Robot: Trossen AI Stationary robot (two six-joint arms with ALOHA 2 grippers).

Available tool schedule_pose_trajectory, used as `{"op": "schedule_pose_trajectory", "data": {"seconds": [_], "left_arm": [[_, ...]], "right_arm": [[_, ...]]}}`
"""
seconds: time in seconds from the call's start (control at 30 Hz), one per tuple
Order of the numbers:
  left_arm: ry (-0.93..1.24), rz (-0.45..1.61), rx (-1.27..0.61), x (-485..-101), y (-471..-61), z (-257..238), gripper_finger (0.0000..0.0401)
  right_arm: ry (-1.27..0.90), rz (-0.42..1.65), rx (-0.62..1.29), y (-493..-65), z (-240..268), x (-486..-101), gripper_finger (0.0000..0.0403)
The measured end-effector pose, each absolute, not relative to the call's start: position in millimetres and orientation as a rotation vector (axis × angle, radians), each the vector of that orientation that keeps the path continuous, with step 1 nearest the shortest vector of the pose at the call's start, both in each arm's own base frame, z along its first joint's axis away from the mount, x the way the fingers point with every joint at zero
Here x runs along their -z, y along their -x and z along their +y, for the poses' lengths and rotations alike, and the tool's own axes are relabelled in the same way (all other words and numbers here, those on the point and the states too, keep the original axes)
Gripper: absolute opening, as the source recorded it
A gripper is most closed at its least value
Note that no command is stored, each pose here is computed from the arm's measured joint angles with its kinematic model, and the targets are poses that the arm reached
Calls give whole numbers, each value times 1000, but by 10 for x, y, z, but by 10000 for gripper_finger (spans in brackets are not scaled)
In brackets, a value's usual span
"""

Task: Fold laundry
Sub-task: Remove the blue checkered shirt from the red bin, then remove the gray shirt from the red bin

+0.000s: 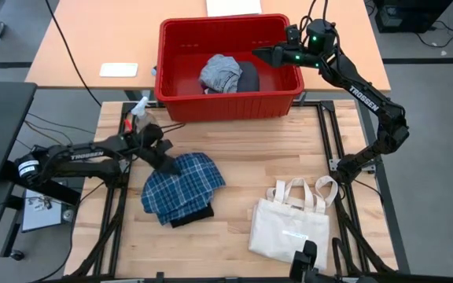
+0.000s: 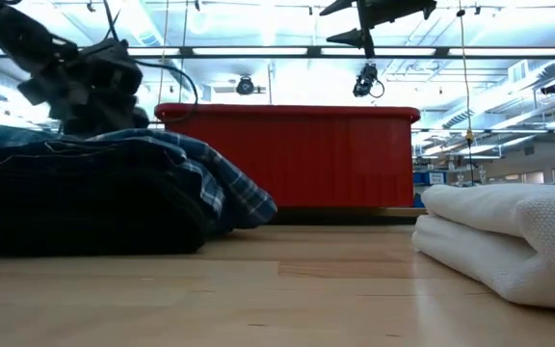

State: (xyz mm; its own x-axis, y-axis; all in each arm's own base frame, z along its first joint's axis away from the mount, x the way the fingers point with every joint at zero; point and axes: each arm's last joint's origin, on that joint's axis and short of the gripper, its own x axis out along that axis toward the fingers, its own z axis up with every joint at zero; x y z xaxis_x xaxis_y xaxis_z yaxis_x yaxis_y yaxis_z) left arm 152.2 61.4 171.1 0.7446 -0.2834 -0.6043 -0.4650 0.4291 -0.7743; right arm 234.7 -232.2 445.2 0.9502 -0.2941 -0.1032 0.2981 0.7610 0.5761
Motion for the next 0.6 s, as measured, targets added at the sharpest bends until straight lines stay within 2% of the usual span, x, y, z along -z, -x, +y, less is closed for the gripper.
{"op": "schedule_pose_trajectory", "data": {"seconds": [0.3, 0.5, 0.6], "left_arm": [[833, 758, -427, -2135, -1608, 698, 283], [610, 612, -407, -2642, -1763, 682, 279], [580, 522, -382, -2907, -1805, 690, 273]], "right_arm": [[-628, 6, 322, -2347, -2322, -4452, 286], [-625, 5, 323, -2347, -2323, -4454, 286], [-617, -5, 322, -2348, -2325, -4465, 286]]}}
